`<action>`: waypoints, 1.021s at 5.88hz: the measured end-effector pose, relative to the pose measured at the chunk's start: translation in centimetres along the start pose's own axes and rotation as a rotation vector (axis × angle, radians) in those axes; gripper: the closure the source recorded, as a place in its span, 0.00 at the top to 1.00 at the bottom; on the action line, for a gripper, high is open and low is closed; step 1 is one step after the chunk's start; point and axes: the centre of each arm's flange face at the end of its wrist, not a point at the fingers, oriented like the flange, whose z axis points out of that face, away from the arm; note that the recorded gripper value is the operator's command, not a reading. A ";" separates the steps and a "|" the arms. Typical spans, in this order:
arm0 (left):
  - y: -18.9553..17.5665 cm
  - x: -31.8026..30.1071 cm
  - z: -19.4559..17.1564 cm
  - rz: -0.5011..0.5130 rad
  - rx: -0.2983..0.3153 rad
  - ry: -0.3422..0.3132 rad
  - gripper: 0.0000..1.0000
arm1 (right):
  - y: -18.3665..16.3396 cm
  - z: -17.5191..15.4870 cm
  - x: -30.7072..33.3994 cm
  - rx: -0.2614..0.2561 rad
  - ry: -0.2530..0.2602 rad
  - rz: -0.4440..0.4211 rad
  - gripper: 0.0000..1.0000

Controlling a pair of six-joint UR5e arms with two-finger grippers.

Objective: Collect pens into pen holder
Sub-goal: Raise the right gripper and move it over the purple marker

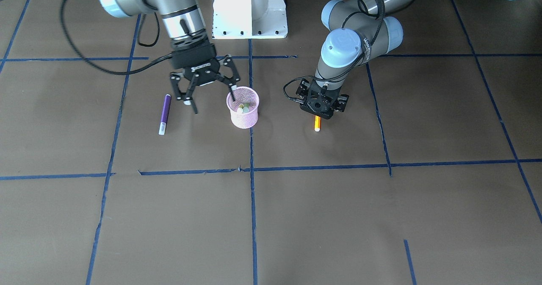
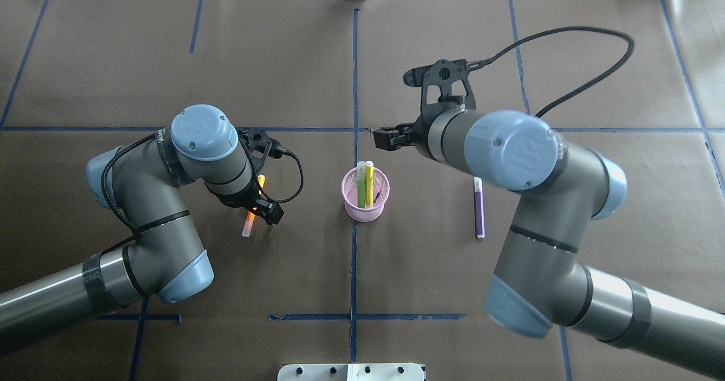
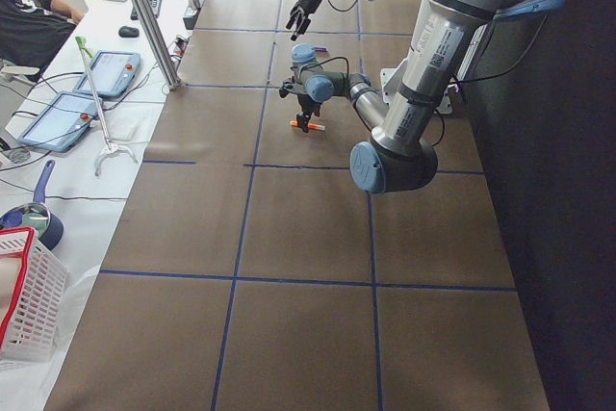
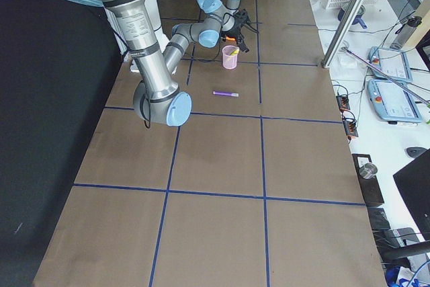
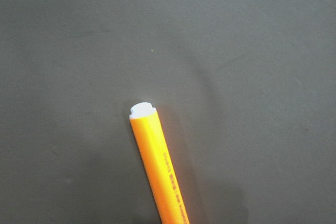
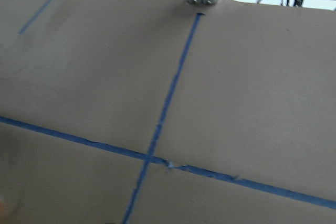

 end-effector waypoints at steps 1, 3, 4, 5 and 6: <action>0.0 0.0 0.0 0.000 0.000 0.000 1.00 | -0.9 0.2 2.9 -0.110 0.051 0.023 1.00; 0.0 -0.2 0.2 -0.002 -0.001 -0.005 1.00 | 0.7 3.8 5.9 -0.290 0.141 0.050 1.00; 0.0 -0.3 0.5 -0.004 -0.003 -0.010 0.90 | 1.7 5.8 6.8 -0.354 0.161 0.063 1.00; 0.0 -0.3 0.7 -0.007 -0.007 -0.012 0.66 | 2.2 6.8 7.3 -0.385 0.171 0.070 1.00; -0.1 -0.3 0.9 -0.011 -0.009 -0.013 0.51 | 2.6 7.1 7.6 -0.401 0.174 0.073 1.00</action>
